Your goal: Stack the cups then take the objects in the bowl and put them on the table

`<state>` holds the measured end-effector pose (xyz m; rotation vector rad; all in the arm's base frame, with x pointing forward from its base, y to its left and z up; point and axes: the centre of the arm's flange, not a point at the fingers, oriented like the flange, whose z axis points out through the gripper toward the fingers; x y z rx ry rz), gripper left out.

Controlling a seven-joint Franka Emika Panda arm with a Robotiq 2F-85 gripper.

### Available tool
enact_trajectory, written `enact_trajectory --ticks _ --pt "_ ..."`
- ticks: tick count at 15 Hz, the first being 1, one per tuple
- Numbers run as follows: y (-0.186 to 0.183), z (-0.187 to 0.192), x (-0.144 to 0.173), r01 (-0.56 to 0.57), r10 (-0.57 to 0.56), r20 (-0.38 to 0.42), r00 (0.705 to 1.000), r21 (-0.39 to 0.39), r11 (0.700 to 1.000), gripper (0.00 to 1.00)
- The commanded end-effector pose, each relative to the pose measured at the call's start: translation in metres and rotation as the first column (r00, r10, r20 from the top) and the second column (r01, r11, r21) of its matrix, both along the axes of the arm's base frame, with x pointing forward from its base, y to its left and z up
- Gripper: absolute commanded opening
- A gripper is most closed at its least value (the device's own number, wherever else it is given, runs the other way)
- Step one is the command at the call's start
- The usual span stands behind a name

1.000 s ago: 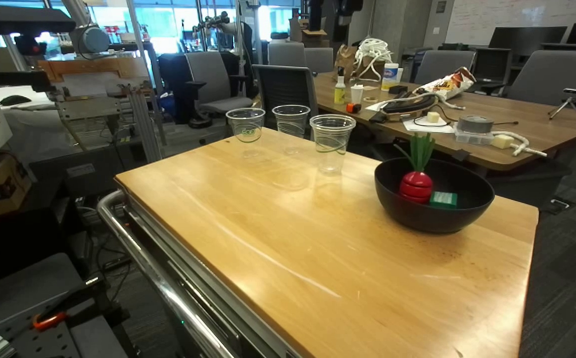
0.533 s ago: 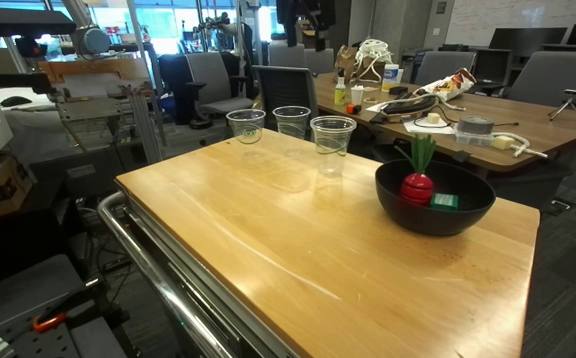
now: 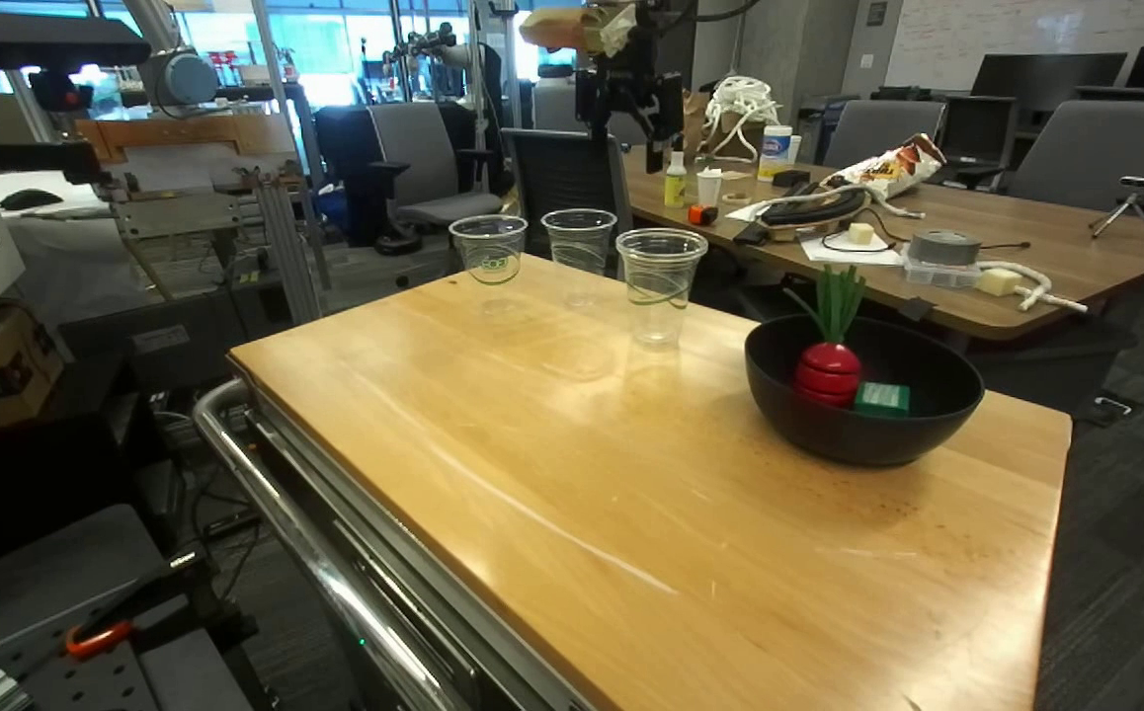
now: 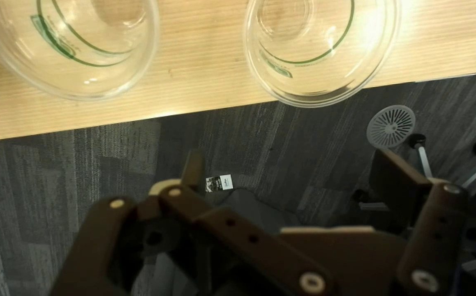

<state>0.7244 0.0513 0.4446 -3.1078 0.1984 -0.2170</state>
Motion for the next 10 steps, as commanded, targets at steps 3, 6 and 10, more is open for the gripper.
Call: enact_trajectory --ticks 3,6,10 --pt "-0.002 -0.027 0.0 -0.04 0.039 -0.023 0.999 -0.078 0.996 1.0" --pt "-0.004 -0.056 -0.008 -0.085 0.073 -0.09 0.993 -0.133 0.987 1.0" --pt "-0.001 -0.079 -0.011 -0.15 0.134 -0.144 0.98 -0.106 0.983 0.73"
